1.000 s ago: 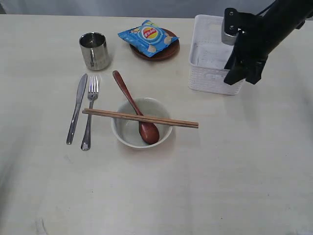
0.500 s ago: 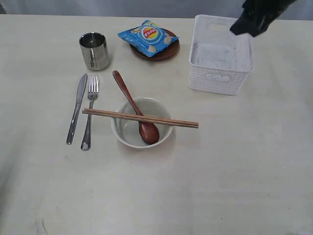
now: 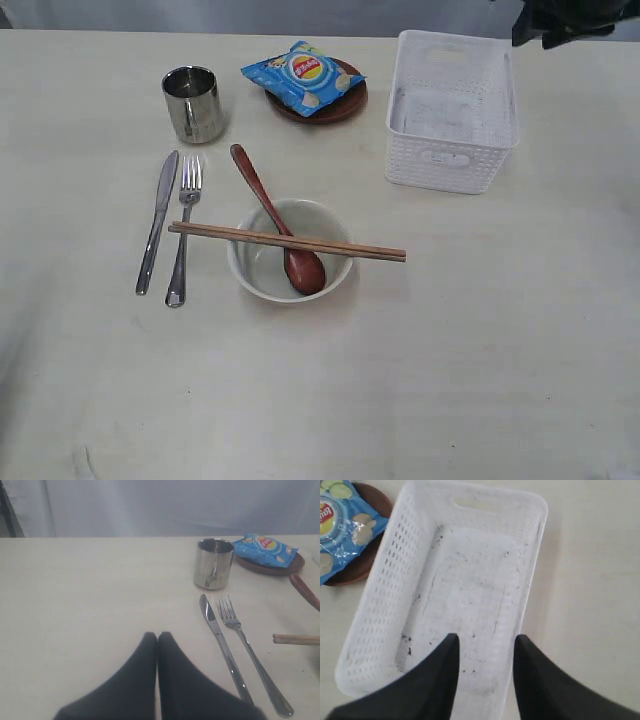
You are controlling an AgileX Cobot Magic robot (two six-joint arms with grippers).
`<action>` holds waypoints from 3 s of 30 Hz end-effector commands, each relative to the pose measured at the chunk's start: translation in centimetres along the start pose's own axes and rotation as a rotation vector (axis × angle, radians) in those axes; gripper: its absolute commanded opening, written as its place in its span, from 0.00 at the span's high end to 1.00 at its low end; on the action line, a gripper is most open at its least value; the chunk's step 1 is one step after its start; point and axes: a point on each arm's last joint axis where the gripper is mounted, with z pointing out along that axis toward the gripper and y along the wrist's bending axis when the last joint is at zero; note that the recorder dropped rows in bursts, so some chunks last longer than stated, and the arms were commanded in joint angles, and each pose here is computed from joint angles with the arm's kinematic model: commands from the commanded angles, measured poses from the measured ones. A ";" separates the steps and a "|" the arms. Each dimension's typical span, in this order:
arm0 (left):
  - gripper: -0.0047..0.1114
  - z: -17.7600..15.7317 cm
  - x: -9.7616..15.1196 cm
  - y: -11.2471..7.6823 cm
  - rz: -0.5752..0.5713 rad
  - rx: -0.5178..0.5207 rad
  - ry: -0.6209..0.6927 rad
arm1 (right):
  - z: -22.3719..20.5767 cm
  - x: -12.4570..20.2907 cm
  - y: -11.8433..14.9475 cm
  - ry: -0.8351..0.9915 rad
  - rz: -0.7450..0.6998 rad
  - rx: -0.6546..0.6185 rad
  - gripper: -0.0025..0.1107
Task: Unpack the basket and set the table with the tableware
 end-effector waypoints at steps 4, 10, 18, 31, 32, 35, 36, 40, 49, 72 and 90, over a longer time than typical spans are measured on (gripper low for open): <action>0.96 0.0 0.0 0.0 0.004 -0.004 -0.010 | 2.3 0.7 -1.0 0.086 0.008 0.072 0.67; 0.96 0.0 0.0 0.0 0.004 -0.004 -0.010 | 2.4 0.4 -1.9 0.047 0.050 0.146 0.67; 0.96 0.0 0.0 0.0 0.004 -0.004 -0.010 | 5.4 1.1 -1.9 0.098 0.117 0.118 0.39; 0.96 0.0 0.0 0.0 0.004 -0.004 -0.010 | 9.8 0.4 -1.6 0.173 0.051 0.045 0.70; 0.96 0.0 0.0 0.0 0.004 -0.004 -0.010 | 9.8 0.1 -1.5 0.172 0.042 0.044 0.70; 0.96 0.0 0.0 0.0 0.004 -0.004 -0.010 | 9.7 -0.6 -1.5 0.160 0.012 0.040 0.70; 0.96 0.0 0.0 0.0 0.004 -0.004 -0.010 | 9.6 -0.8 -1.4 0.152 -0.002 0.038 0.70; 0.96 0.0 0.0 0.0 0.004 -0.004 -0.010 | 9.1 -1.7 -1.3 0.122 -0.068 0.032 0.71; 0.96 0.0 0.0 0.0 0.004 -0.004 -0.010 | 9.8 -1.3 -1.4 0.150 -0.095 0.030 0.90; 0.96 0.0 0.0 0.0 0.004 -0.004 -0.010 | 4.5 -2.2 -2.4 0.152 0.005 0.056 0.90; 0.96 0.0 0.0 0.0 0.004 -0.004 -0.010 | 7.3 1.5 -3.0 0.278 0.093 0.091 0.90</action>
